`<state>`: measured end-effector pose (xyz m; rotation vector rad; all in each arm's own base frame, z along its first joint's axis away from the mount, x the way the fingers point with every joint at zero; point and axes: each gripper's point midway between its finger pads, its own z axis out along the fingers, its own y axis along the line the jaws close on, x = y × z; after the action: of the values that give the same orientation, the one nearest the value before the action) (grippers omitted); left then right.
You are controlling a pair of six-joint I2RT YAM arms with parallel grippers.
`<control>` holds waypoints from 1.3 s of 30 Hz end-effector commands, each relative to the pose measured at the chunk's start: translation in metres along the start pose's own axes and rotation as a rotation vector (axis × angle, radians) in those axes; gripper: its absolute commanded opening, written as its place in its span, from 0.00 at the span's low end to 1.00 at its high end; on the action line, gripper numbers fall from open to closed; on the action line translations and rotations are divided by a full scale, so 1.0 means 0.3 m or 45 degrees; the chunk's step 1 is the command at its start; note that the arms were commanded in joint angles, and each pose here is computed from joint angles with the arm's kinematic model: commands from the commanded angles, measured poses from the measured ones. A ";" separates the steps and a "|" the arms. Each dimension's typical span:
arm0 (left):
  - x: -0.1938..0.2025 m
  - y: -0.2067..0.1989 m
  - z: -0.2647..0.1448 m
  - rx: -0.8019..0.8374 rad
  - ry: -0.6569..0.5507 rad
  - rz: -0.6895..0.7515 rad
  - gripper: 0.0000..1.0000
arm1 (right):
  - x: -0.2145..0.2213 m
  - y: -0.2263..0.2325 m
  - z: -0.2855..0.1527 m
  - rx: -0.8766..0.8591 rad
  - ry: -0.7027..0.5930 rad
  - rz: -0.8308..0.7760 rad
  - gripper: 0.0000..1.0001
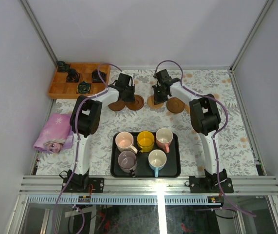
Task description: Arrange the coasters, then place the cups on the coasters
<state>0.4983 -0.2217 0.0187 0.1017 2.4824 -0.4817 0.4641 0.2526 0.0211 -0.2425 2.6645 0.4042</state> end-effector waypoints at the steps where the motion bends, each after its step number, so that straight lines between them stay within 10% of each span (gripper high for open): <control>1: 0.205 0.014 0.059 -0.010 0.226 0.024 0.00 | -0.017 0.034 -0.014 -0.018 -0.003 -0.026 0.00; 39: 0.235 -0.060 0.083 0.052 0.258 0.019 0.00 | -0.020 0.035 -0.100 -0.012 -0.049 -0.056 0.00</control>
<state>0.4936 -0.2512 0.0190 0.1747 2.4733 -0.5577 0.4560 0.2494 0.0203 -0.2543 2.6714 0.3980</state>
